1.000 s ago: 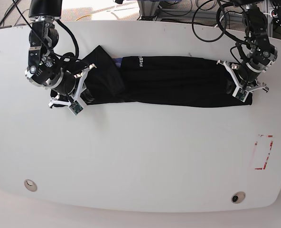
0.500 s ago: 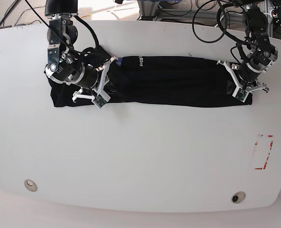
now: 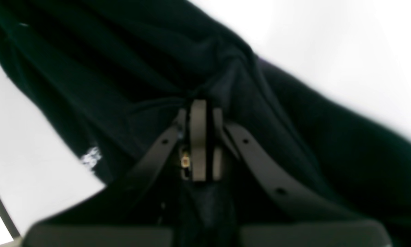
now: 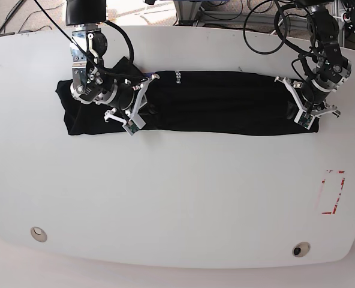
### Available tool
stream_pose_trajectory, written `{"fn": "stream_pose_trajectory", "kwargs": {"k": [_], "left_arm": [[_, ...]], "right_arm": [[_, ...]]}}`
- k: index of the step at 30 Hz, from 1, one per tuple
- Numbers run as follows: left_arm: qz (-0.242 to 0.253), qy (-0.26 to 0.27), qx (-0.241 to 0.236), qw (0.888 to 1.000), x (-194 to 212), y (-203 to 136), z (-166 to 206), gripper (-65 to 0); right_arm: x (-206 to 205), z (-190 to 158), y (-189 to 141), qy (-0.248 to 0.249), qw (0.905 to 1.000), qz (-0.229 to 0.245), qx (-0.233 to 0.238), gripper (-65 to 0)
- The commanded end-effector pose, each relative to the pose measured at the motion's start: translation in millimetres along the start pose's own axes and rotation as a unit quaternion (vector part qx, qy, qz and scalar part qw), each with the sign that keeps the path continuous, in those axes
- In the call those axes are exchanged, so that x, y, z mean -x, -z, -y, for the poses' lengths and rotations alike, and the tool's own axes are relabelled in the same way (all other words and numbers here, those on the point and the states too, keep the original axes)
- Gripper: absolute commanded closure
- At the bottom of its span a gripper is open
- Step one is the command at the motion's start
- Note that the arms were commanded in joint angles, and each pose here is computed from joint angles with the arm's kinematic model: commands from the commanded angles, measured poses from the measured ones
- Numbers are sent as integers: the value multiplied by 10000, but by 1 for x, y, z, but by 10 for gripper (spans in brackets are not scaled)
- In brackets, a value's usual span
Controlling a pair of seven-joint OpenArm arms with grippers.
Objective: Layout the t-shirt on the table in an organized manner, then fold the t-shirt properly
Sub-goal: 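Push the shirt end with the right gripper toward the left gripper, then grasp the folded shirt's ends with both grippers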
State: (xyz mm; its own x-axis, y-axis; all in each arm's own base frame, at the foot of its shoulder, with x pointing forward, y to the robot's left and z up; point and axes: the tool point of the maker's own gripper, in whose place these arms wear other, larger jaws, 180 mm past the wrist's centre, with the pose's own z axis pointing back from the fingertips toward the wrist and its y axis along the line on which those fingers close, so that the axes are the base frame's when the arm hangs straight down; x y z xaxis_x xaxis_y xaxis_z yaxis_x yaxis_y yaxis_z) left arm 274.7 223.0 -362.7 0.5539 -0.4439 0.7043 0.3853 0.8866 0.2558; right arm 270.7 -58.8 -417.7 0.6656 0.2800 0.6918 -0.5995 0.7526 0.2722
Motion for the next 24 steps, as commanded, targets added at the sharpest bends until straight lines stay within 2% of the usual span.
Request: {"fn": "stream_pose_trajectory", "kwargs": {"k": [1, 5, 11, 13, 18, 24], "left_arm": [[218, 64, -96, 9997, -12, -4, -8, -104], [203, 104, -112, 9997, -12, -5, -10, -104], [182, 57, -232, 9995, -9, -8, -19, -104], [177, 26, -304, 9994, -8, -10, -24, -106], [180, 24, -321, 9993, -8, -11, -25, -107], [178, 17, -335, 9993, -8, -11, -26, -107]], "right_arm": [[5, 17, 1, 124, 9999, -6, 45, -19], [2, 19, -2, 32, 10000, -5, 53, -19], [-34, 12, -27, -706, 9971, -25, 285, -19], [-57, 13, -43, -1021, 9935, 49, 510, -19], [-88, 23, -77, -1413, 9841, 53, 1075, -19], [-94, 44, -99, -1433, 9780, 9, 1517, -19]]}}
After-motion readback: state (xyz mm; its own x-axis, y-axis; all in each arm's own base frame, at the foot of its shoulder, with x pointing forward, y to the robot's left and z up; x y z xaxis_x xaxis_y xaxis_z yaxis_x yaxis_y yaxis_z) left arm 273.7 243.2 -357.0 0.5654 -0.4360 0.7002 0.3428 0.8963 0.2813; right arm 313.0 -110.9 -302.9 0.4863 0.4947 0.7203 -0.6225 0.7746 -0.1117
